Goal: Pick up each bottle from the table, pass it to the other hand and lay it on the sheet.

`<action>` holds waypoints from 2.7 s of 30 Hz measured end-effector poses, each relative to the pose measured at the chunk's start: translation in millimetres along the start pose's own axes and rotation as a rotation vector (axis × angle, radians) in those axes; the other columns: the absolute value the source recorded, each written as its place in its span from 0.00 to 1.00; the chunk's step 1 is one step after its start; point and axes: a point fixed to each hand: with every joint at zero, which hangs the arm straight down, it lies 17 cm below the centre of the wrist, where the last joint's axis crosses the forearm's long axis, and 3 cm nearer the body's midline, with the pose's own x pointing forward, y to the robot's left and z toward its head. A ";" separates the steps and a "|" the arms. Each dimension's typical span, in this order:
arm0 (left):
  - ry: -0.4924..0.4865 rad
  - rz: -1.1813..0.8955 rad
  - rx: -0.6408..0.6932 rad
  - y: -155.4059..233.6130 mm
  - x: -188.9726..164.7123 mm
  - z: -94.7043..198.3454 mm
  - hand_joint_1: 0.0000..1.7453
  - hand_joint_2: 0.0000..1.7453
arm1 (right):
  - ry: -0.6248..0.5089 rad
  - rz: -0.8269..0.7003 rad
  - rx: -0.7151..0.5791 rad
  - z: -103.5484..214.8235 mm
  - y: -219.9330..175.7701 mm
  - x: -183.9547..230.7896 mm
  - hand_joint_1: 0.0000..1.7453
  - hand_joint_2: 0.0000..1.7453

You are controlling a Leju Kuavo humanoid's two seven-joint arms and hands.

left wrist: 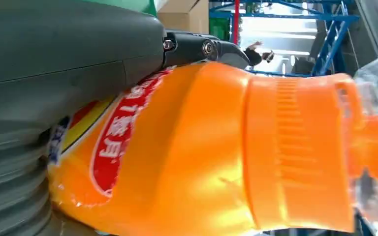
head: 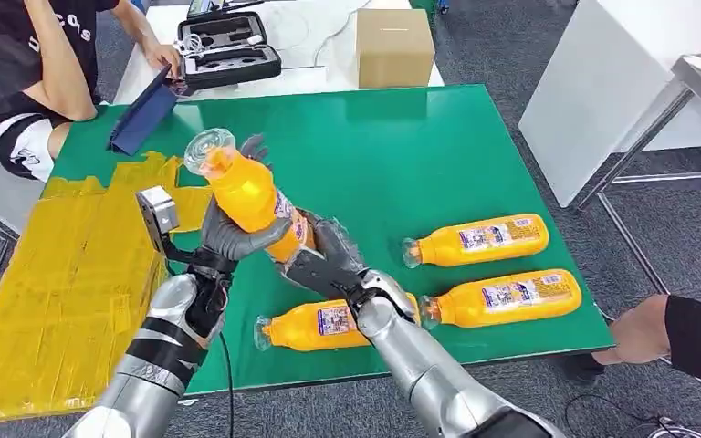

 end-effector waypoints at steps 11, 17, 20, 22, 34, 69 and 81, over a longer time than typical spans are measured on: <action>0.012 -0.005 0.234 49.7 -13.8 10.3 1.00 1.00 | 0.073 -0.009 0.221 14.9 44.4 -26.0 1.00 1.00; 0.004 -0.004 0.249 52.0 -10.1 9.7 1.00 1.00 | 0.082 0.001 0.210 16.8 41.5 -31.2 1.00 1.00; 0.003 -0.004 0.252 52.9 -9.5 9.6 1.00 1.00 | 0.084 -0.002 0.203 17.4 41.1 -31.7 1.00 1.00; 0.003 -0.009 0.254 53.2 -9.7 9.6 1.00 1.00 | 0.081 0.000 0.183 17.0 38.2 -31.4 0.96 1.00; -0.027 -0.039 0.264 55.2 1.0 5.1 1.00 1.00 | 0.034 -0.031 0.085 15.5 20.4 -16.3 0.00 1.00; 0.111 -1.949 0.331 190.4 71.8 -59.4 1.00 1.00 | -0.472 -0.286 -0.303 51.0 -112.1 160.9 0.00 1.00; 0.249 -2.122 0.243 218.0 48.3 -42.7 1.00 1.00 | -0.508 -0.320 -0.305 55.5 -116.0 171.5 0.00 1.00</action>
